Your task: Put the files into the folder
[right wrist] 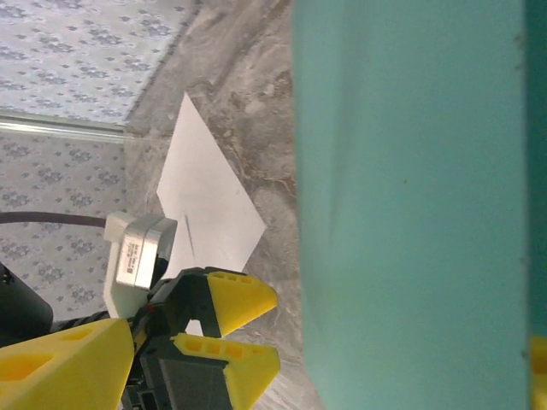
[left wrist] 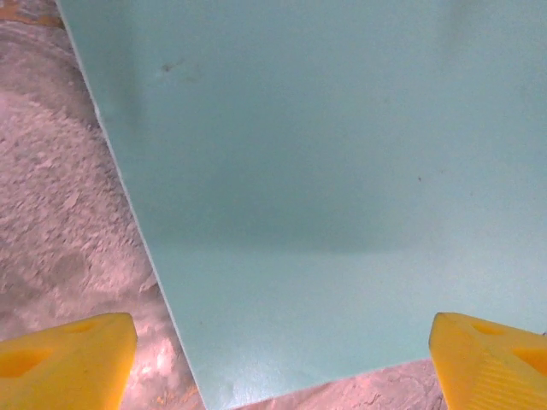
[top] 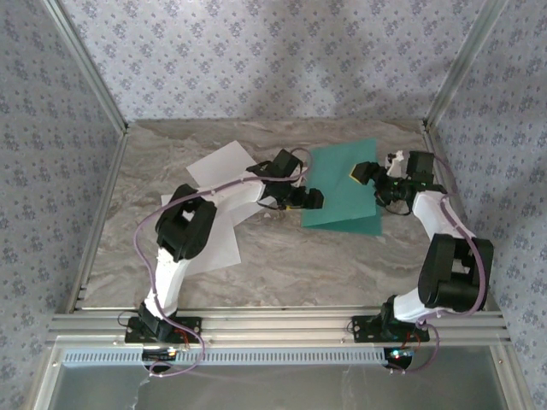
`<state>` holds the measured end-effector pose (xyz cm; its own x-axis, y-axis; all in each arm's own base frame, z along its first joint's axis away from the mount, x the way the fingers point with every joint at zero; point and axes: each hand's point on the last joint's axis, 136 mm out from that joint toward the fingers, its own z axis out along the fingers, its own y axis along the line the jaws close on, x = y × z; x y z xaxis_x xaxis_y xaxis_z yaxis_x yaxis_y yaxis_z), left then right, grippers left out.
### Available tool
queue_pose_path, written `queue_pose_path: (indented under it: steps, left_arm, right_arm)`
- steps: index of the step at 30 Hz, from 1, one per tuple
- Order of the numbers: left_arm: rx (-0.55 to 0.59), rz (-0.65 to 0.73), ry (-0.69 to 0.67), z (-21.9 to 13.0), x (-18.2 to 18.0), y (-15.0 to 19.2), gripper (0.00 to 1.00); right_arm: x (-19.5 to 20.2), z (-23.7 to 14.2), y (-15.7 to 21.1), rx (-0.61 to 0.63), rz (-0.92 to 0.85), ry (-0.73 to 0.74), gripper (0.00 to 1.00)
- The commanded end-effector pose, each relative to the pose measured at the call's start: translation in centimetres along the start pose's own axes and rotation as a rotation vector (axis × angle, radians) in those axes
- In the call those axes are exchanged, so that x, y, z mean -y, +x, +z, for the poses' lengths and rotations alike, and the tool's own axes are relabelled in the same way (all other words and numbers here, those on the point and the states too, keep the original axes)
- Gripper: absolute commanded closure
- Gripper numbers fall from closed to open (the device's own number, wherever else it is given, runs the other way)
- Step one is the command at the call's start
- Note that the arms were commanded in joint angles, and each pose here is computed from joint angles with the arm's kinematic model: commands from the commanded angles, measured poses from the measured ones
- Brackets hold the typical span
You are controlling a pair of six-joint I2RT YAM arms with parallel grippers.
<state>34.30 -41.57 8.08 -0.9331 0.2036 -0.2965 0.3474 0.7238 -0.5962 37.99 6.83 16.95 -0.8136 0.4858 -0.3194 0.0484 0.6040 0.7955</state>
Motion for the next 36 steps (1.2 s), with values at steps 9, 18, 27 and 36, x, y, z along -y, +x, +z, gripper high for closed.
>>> queue_pose_path:
  steps: [9, 18, 27, 36]
  left_arm:
    - [0.166, 0.052, 0.031, -5.4, 2.4, -1.0, 0.07]
    - [0.32, 0.077, 0.011, -11.5, 3.9, -2.4, 0.11]
    - [0.357, 0.147, 0.069, -13.9, 6.1, -3.1, 0.16]
    - [0.381, 0.239, 0.091, -15.5, 7.4, -2.7, 0.2]
  right_arm:
    - [-4.5, -0.7, 1.3, -0.021, -0.007, -0.114, 0.07]
    - [-9.6, 0.9, 0.6, -0.018, -0.042, -0.202, 0.06]
    - [-12.1, 2.8, -0.2, 0.002, -0.055, -0.243, 0.05]
    - [-14.9, 4.7, -0.9, -0.02, -0.045, -0.318, 0.05]
